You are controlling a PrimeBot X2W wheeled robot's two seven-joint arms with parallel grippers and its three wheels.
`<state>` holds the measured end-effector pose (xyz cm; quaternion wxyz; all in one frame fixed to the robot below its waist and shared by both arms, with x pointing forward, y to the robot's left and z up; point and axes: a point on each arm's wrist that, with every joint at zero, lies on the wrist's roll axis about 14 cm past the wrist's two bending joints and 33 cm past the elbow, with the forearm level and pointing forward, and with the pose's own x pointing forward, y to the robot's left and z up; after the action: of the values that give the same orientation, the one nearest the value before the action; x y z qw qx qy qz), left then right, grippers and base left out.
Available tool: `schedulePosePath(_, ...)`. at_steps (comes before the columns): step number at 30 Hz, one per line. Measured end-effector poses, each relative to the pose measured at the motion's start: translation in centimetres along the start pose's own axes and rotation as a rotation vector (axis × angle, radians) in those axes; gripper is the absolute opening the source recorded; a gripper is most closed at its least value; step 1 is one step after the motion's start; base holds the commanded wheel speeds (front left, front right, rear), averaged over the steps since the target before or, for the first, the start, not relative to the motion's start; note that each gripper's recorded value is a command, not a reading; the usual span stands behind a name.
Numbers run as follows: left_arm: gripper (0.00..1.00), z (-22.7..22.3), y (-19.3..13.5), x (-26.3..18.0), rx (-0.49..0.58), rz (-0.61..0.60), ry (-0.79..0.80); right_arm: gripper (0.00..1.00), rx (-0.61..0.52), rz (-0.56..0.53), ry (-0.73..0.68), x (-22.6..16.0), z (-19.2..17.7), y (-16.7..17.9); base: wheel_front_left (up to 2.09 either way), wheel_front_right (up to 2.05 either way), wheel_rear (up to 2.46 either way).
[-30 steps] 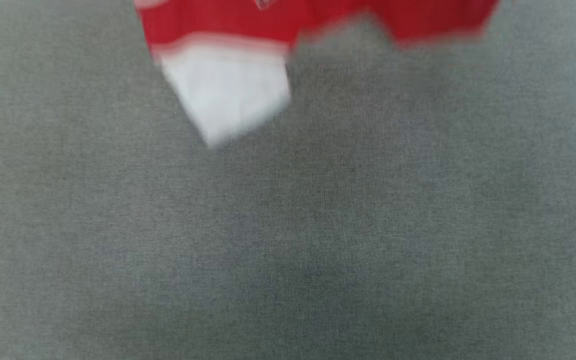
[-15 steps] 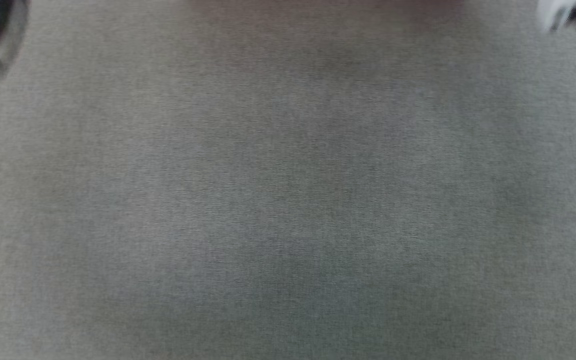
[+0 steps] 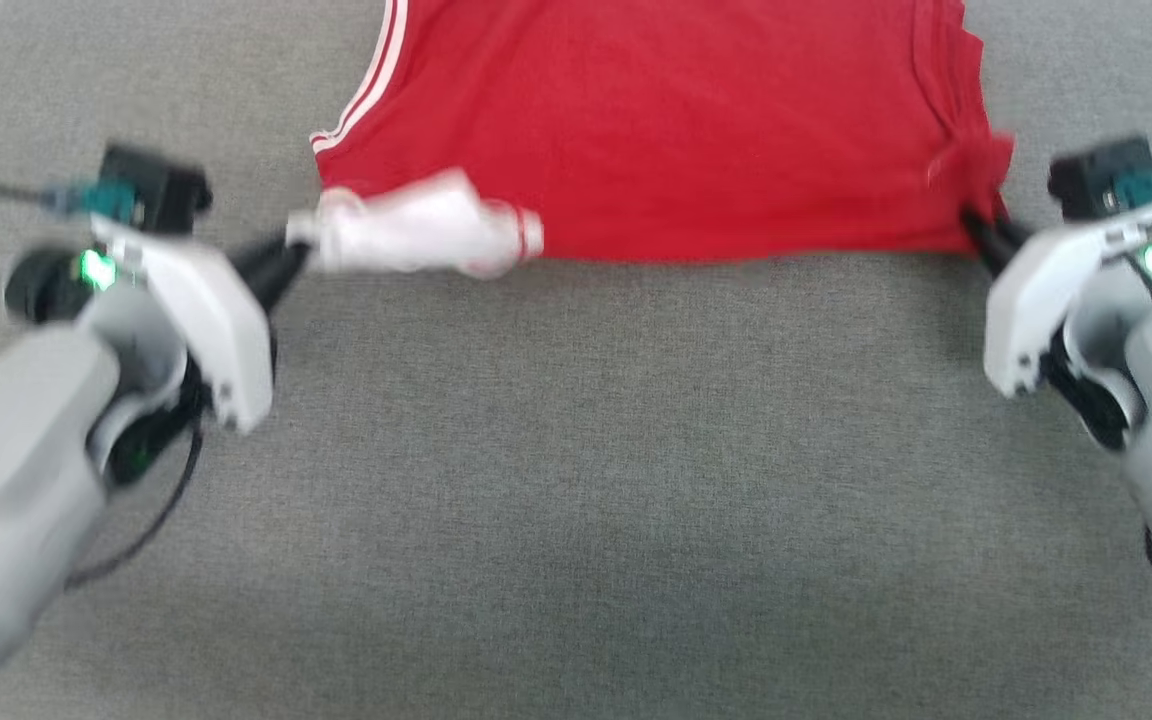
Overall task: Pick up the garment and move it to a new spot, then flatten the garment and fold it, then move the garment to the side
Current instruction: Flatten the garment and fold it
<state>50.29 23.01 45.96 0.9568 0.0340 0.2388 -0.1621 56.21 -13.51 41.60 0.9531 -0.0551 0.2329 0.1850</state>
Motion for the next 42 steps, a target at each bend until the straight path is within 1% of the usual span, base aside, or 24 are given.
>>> schedulePosePath(4,0.00,-4.3,-0.8,-2.0,-0.095,-0.023,0.122,0.00,0.051,0.044,0.080,-1.8,-2.7,0.5,0.00,0.00,0.00)
schedulePosePath(8,0.00,-8.0,-2.8,-4.2,-0.155,-0.039,0.233,0.00,0.075,0.092,0.152,-3.7,-5.0,1.3,0.00,0.00,0.00)
schedulePosePath(13,0.00,-10.7,-5.1,-7.0,-0.225,-0.036,0.317,0.00,0.077,0.133,0.221,-6.2,-7.0,1.7,0.00,0.00,0.00)
schedulePosePath(16,0.00,-12.0,-6.5,-8.8,-0.262,-0.035,0.371,0.00,0.100,0.157,0.273,-7.8,-8.4,2.2,0.00,0.00,0.00)
schedulePosePath(19,0.00,-13.3,-7.0,-10.7,-0.283,-0.011,0.422,0.00,0.103,0.173,0.328,-9.5,-9.7,2.5,0.00,0.00,0.00)
schedulePosePath(20,0.00,-13.6,-7.2,-11.3,-0.306,-0.007,0.440,0.00,0.111,0.179,0.348,-10.1,-10.2,2.6,0.00,0.00,0.00)
schedulePosePath(29,0.00,-16.6,-8.6,-15.1,-0.354,0.022,0.578,0.00,0.189,0.230,0.542,-16.2,-14.2,4.4,0.00,0.00,0.00)
schedulePosePath(31,0.00,-16.6,-8.8,-15.3,-0.351,0.018,0.591,0.00,0.213,0.228,0.570,-17.3,-14.7,4.6,0.00,0.00,0.00)
schedulePosePath(34,0.00,-15.8,-8.3,-15.3,-0.329,0.021,0.573,0.00,0.238,0.213,0.563,-18.2,-14.6,4.8,0.00,0.00,0.00)
schedulePosePath(35,0.00,-14.3,-7.4,-14.6,-0.281,0.031,0.527,0.00,0.252,0.201,0.544,-18.4,-14.2,5.0,0.00,0.00,0.00)
schedulePosePath(37,0.00,-11.9,-6.4,-13.6,-0.223,0.036,0.457,0.00,0.262,0.194,0.517,-18.3,-13.3,5.1,0.00,0.00,0.00)
schedulePosePath(42,0.00,-6.0,-4.4,-11.0,-0.064,0.029,0.301,0.00,0.250,0.170,0.420,-17.3,-10.2,4.7,0.00,0.00,0.00)
